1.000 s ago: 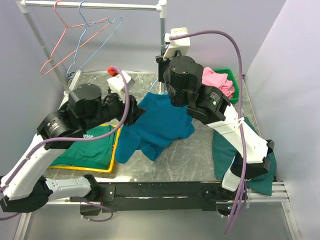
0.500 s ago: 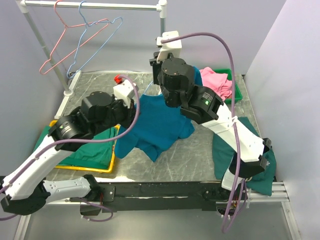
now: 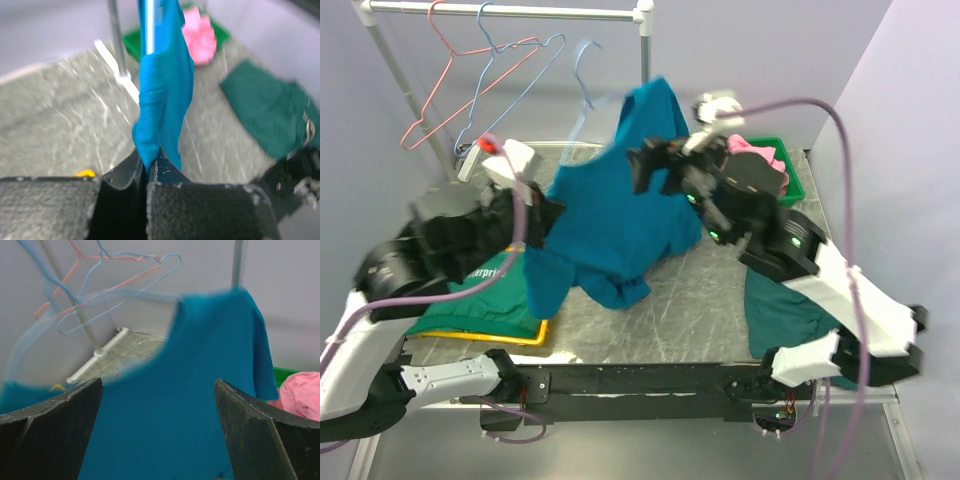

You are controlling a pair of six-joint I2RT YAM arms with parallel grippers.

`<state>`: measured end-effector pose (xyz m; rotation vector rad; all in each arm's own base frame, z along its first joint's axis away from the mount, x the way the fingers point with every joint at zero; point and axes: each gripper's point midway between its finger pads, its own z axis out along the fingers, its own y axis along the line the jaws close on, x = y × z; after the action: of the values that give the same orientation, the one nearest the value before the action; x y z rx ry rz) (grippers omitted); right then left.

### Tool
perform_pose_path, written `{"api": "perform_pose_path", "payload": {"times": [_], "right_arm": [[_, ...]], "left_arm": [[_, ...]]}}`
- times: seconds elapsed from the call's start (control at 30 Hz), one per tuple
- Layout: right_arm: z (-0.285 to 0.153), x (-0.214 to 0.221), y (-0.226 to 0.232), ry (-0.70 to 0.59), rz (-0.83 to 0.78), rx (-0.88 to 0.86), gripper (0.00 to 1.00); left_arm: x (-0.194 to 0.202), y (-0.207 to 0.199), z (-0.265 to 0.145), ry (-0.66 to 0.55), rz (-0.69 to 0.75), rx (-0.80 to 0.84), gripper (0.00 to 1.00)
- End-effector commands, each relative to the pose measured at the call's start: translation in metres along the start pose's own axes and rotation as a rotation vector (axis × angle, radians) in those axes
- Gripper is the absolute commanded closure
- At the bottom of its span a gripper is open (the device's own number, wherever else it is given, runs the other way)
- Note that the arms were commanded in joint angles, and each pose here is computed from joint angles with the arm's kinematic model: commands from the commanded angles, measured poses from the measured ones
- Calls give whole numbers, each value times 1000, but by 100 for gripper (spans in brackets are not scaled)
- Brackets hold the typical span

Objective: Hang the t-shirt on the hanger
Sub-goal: Place the hanger at the clothesline.

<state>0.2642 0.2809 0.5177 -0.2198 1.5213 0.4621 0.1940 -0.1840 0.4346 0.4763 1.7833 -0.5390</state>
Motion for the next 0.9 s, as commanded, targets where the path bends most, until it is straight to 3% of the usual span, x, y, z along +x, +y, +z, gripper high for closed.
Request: {"api": "perform_pose_path", "payload": {"times": [0.0,0.23,0.4,0.57,0.87], "right_arm": [[-37,-27,-8,-120,157,-88,0],[-53,3,-27,-123,221,-62,0],[-50,25,-30,-82,207,-38,0],[-43,55,-28,-26,190,-22,0],[-39,100,-26,62,189,-11,0]], "left_arm": [[-58,24,-34,-173,-39,-113,99],[-101,38,-69,-253,-45,-179,99],[-104,41,-73,-261,-26,-190,99],[-87,49,-63,-218,-11,-242,99],[-25,39,9,-40,30,-249,99]]}}
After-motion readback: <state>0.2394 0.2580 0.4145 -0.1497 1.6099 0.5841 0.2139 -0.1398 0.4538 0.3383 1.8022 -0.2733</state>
